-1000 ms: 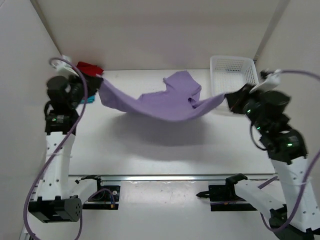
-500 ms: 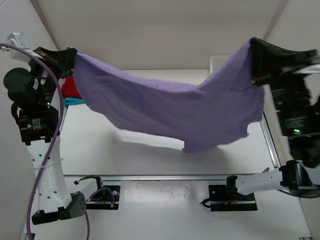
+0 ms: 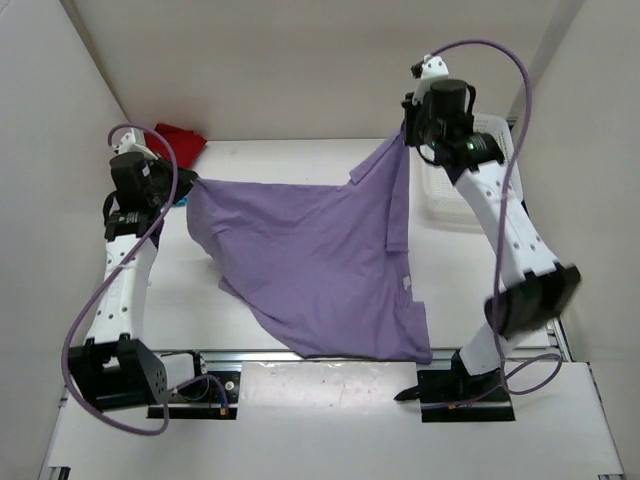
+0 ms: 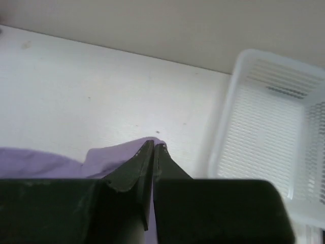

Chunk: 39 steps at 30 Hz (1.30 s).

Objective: Fold and stack the t-shirts
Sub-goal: Flatten out the tshirt

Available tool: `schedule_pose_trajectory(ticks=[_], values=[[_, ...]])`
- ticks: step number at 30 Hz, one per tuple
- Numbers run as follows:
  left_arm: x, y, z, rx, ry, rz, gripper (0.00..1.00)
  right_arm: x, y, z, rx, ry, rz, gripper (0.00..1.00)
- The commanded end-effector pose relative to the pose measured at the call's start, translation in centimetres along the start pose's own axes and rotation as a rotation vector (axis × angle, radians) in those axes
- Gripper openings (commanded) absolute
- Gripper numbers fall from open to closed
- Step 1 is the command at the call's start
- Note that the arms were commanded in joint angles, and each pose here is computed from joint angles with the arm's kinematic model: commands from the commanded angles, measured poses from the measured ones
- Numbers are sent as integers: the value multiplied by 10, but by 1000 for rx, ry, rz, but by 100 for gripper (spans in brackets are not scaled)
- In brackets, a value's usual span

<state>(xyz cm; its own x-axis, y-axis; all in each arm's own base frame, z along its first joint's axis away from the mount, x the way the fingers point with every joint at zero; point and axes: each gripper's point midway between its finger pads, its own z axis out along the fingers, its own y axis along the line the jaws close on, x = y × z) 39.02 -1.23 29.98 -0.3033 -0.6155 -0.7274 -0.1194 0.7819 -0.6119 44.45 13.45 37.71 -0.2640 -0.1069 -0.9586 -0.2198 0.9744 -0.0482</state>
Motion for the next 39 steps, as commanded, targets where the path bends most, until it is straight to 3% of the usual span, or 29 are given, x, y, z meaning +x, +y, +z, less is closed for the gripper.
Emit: schedule_pose_trajectory(ticks=[1, 2, 3, 4, 6, 8, 13, 17, 20, 24, 29, 31, 32, 33, 34, 36, 38, 39], values=[[-14, 1, 24, -16, -69, 61, 0, -43, 13, 28, -162, -53, 111, 0], [-21, 1, 39, -25, -65, 48, 0, -49, 2, 51, -136, -36, 98, 0], [-13, 7, 56, -40, -22, 41, 0, -94, -15, 36, -105, -127, 96, 0], [-24, 3, 70, -34, -20, 22, 0, -96, -32, 51, -109, -140, 167, 0], [-46, -24, 81, 36, -34, -2, 0, -130, -43, 43, -208, -268, 247, 0], [-101, -63, 79, 101, -133, 0, 0, -164, -62, 32, -225, -383, 273, 0], [-178, -100, 67, 181, -267, -20, 0, -241, -114, -45, -201, -696, 290, 0], [-228, -118, 44, 232, -390, -20, 0, -266, -125, -87, -212, -788, 269, 0], [-246, -111, 35, 230, -441, -33, 0, -257, -125, -80, -229, -752, 272, 0], [-240, -93, 44, 187, -426, -43, 0, -224, -127, -54, -174, -632, 277, 0], [-211, -77, 41, 87, -418, 10, 0, -134, -130, -7, -59, -404, 248, 0], [-174, -54, 30, 48, -417, 36, 0, -101, -114, -14, -82, -331, 235, 0], [-133, -22, 44, -15, -349, 16, 0, -100, -111, -33, -56, -342, 222, 0], [-137, -23, 21, 0, -407, 13, 0, -61, -99, -20, -62, -276, 216, 0], [-99, 7, 30, -54, -340, 0, 0, -62, -89, -41, -83, -301, 208, 0], [-73, 31, 10, -101, -334, 2, 0, 12, -64, -40, -136, -176, 294, 0], [-18, 74, 10, -156, -225, -32, 0, 49, -27, -62, -185, -124, 328, 0], [-11, 79, 1, -157, -220, -34, 0, 96, -14, -58, -178, -25, 344, 0]])
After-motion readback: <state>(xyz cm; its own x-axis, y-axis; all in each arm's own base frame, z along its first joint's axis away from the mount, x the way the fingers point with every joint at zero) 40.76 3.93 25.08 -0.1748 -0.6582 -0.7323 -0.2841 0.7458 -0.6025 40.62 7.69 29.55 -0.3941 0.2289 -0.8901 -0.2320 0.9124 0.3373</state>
